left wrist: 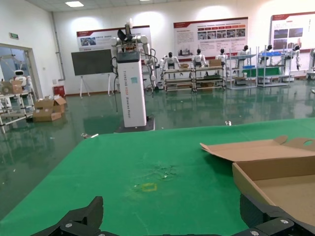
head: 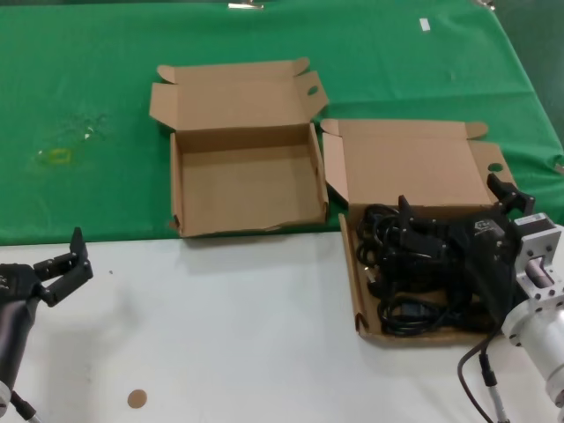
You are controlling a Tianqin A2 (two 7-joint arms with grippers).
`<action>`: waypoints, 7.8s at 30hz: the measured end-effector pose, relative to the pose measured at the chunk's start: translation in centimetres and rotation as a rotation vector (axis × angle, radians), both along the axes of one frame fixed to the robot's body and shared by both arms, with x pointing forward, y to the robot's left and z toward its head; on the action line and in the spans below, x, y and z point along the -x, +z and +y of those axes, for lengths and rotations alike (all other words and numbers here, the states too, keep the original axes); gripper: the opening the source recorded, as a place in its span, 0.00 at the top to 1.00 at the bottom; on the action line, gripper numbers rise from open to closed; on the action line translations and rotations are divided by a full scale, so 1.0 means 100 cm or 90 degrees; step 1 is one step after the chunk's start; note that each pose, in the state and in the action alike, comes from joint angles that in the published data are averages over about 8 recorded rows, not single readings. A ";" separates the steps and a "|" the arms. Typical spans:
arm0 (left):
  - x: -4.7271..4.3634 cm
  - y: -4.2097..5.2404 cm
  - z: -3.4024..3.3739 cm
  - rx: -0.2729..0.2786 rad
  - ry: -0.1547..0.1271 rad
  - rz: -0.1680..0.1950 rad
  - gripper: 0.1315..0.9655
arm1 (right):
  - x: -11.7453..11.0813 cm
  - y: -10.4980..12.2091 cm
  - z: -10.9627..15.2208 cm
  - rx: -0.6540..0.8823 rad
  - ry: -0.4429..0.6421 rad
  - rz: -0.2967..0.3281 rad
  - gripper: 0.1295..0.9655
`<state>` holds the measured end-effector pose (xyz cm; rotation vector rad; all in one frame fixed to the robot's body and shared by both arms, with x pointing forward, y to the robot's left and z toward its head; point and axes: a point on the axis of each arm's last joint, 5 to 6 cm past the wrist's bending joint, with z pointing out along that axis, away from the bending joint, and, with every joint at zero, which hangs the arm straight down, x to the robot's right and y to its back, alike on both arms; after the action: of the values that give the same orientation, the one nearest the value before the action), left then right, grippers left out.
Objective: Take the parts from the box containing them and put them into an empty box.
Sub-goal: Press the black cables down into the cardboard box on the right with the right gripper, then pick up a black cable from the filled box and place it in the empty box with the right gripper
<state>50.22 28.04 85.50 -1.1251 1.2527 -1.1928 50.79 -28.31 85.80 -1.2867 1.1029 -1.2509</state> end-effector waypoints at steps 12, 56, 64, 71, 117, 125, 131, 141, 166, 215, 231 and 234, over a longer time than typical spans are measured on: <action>0.0000 0.0000 0.0000 0.000 0.000 0.000 0.00 | 0.000 0.000 0.000 0.000 0.000 0.000 0.00; 0.0000 0.0000 0.0000 0.000 0.000 0.000 0.21 | 0.002 0.002 0.001 0.004 0.002 -0.003 0.00; 0.0000 0.0000 0.0000 0.000 0.000 0.000 0.39 | 0.007 0.009 -0.001 0.002 0.016 -0.011 0.00; 0.0000 0.0000 0.0000 0.000 0.000 0.000 0.60 | 0.012 0.020 -0.010 0.016 0.034 -0.014 0.00; 0.0000 0.0000 0.0000 0.000 0.000 0.000 0.99 | 0.016 0.053 -0.100 0.376 0.292 0.213 0.00; 0.0000 0.0000 0.0000 0.000 0.000 0.000 0.99 | -0.008 0.048 -0.100 0.409 0.307 0.229 0.05; 0.0000 0.0000 0.0000 0.000 0.000 0.000 0.99 | -0.021 0.043 -0.100 0.426 0.311 0.237 0.06; 0.0000 0.0000 0.0000 0.000 0.000 0.000 0.99 | -0.029 0.043 -0.098 0.442 0.312 0.236 0.24; 0.0000 0.0000 0.0000 0.000 0.000 0.000 0.99 | -0.031 0.047 -0.094 0.454 0.315 0.226 0.79; 0.0000 0.0000 0.0000 0.000 0.000 0.000 0.99 | -0.167 0.132 0.090 0.510 0.380 0.065 0.87; 0.0000 0.0000 0.0000 0.000 0.000 0.000 0.99 | -0.202 0.109 0.106 0.507 0.365 0.084 0.87; 0.0000 0.0000 0.0000 0.000 0.000 0.000 0.99 | -0.204 0.108 0.108 0.509 0.364 0.083 0.86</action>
<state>50.22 28.04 85.50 -1.1251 1.2527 -1.1928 71.23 -17.50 96.60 -2.1135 0.2289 -1.1934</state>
